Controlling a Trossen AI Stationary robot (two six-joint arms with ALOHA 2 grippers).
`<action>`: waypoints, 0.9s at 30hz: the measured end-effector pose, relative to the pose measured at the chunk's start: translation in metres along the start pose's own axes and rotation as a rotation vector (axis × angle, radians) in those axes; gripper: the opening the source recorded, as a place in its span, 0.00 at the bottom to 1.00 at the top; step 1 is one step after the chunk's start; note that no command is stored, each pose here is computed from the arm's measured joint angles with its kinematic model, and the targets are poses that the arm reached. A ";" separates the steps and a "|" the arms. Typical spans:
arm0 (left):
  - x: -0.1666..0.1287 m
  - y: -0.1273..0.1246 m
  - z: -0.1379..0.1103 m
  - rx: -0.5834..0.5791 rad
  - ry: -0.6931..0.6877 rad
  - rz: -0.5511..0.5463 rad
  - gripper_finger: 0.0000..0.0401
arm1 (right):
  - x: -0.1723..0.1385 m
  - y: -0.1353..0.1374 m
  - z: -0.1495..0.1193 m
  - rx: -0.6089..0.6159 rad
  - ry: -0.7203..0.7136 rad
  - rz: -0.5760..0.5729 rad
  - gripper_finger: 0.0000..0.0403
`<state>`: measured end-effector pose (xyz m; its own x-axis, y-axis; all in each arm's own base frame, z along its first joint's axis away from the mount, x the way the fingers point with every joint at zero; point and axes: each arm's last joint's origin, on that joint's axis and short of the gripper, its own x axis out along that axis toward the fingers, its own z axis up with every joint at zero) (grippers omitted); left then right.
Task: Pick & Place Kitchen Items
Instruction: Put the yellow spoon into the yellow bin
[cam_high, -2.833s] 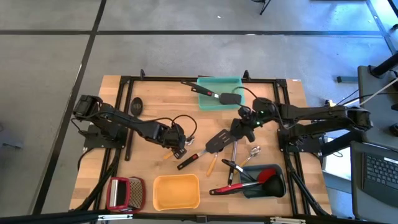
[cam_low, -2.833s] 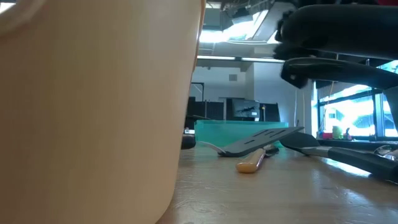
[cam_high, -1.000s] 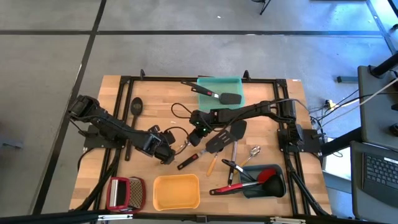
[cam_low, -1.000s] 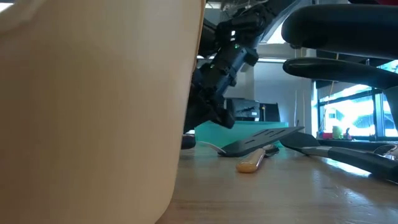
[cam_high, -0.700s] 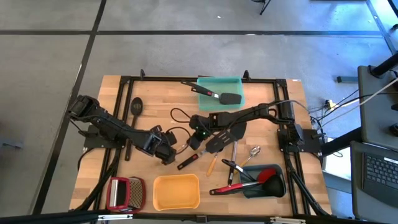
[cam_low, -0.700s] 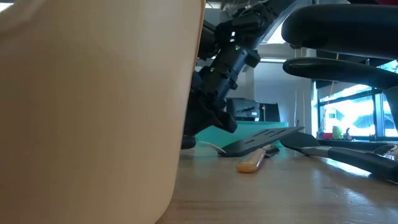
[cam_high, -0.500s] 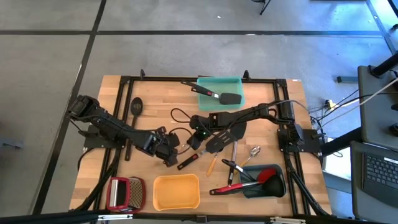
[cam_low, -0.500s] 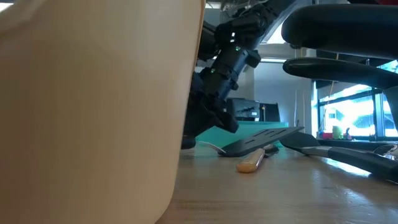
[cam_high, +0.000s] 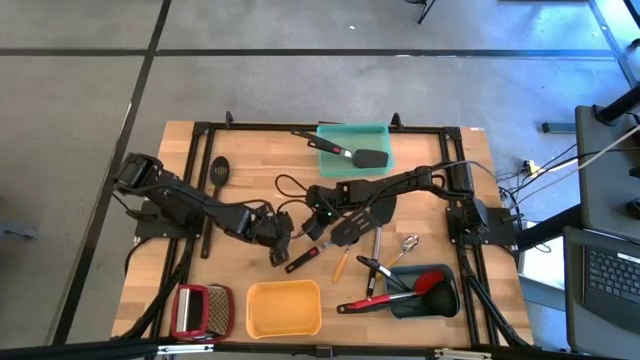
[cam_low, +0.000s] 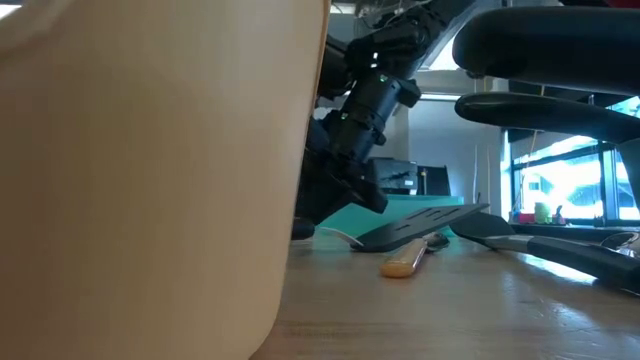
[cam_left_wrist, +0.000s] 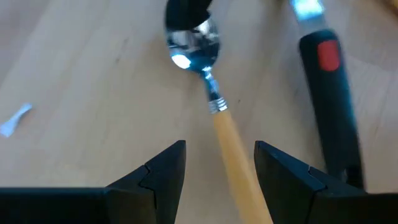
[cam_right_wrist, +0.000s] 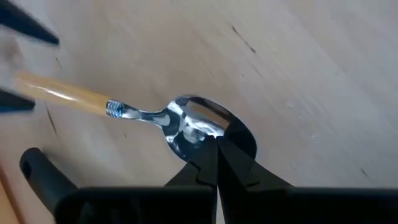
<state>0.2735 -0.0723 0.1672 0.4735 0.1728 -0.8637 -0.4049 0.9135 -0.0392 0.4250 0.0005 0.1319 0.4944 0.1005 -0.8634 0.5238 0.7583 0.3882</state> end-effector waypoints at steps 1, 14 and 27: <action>0.002 -0.001 0.000 -0.004 -0.007 -0.013 0.46 | 0.000 0.000 0.000 0.000 0.003 -0.002 0.00; 0.027 -0.003 -0.006 -0.010 0.028 0.033 0.47 | 0.017 -0.003 -0.004 0.021 0.050 0.023 0.00; 0.035 0.006 -0.001 -0.083 0.079 0.007 0.28 | 0.018 -0.003 -0.004 0.002 0.047 0.038 0.00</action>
<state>0.2869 -0.0608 0.1360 0.4083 0.1463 -0.9010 -0.4727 0.8783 -0.0716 0.4294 0.0031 0.1141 0.4807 0.1591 -0.8623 0.5065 0.7523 0.4212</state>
